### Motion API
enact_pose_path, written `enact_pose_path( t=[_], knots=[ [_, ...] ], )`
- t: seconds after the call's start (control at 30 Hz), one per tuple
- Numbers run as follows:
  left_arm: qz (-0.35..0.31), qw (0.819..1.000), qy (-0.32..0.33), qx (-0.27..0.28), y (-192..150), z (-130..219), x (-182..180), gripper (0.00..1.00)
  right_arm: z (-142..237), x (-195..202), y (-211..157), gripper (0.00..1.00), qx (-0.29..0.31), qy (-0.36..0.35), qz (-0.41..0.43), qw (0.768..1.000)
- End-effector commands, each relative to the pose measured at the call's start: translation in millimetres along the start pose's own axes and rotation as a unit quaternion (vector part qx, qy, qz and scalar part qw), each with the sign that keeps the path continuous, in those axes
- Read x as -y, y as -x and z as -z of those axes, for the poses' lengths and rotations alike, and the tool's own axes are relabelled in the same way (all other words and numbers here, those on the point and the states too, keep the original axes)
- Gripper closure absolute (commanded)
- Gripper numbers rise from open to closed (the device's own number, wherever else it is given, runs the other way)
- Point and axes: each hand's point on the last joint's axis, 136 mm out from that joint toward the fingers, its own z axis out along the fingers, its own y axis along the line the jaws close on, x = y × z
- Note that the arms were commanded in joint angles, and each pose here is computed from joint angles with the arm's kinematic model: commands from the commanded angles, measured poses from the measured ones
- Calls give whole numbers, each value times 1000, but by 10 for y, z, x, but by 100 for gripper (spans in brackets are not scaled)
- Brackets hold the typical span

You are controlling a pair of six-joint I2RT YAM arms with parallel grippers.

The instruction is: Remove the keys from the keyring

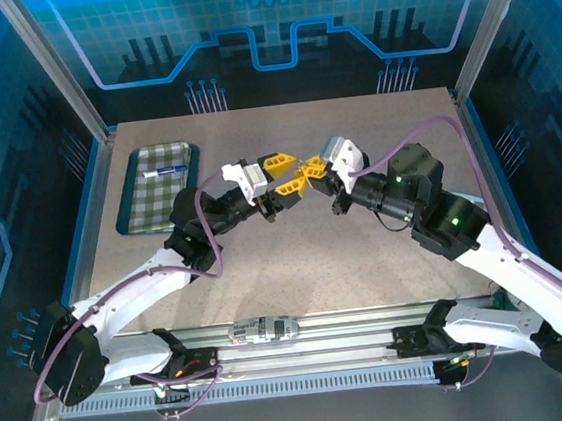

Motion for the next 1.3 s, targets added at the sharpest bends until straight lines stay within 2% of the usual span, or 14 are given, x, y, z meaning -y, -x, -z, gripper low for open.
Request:
enact_pose_path(
  t=[0.0, 0.17, 0.3, 0.4, 0.47, 0.67, 0.9, 1.1, 1.27],
  knots=[
    [-36, 997, -9, 67, 358, -33, 51, 59, -49, -232, -219, 100, -26, 57, -21, 998],
    [-34, 997, -11, 69, 365, -48, 49, 57, -44, -245, -225, 100, -24, 60, -26, 998],
    [-54, 995, -14, 79, 395, -39, 71, 60, -51, -256, -255, 100, -27, 62, -31, 997],
    [-58, 995, -17, 83, 411, -42, 82, 74, -54, -260, -276, 100, -28, 63, -33, 997],
    [-60, 995, -18, 83, 417, -42, 82, 75, -56, -262, -279, 100, -27, 64, -34, 997],
    [-60, 995, -14, 83, 444, -33, 73, 87, -53, -262, -314, 100, -31, 65, -37, 997],
    [-33, 998, 5, 54, 449, -3, 2, 100, -21, -237, -369, 100, -39, 61, -29, 997],
    [-2, 999, 8, 39, 470, 59, -32, 100, 7, -179, -428, 100, -46, 47, -13, 998],
    [37, 999, 5, 37, 488, 97, -68, 100, 44, -141, -397, 100, -29, 33, 3, 999]
  ],
)
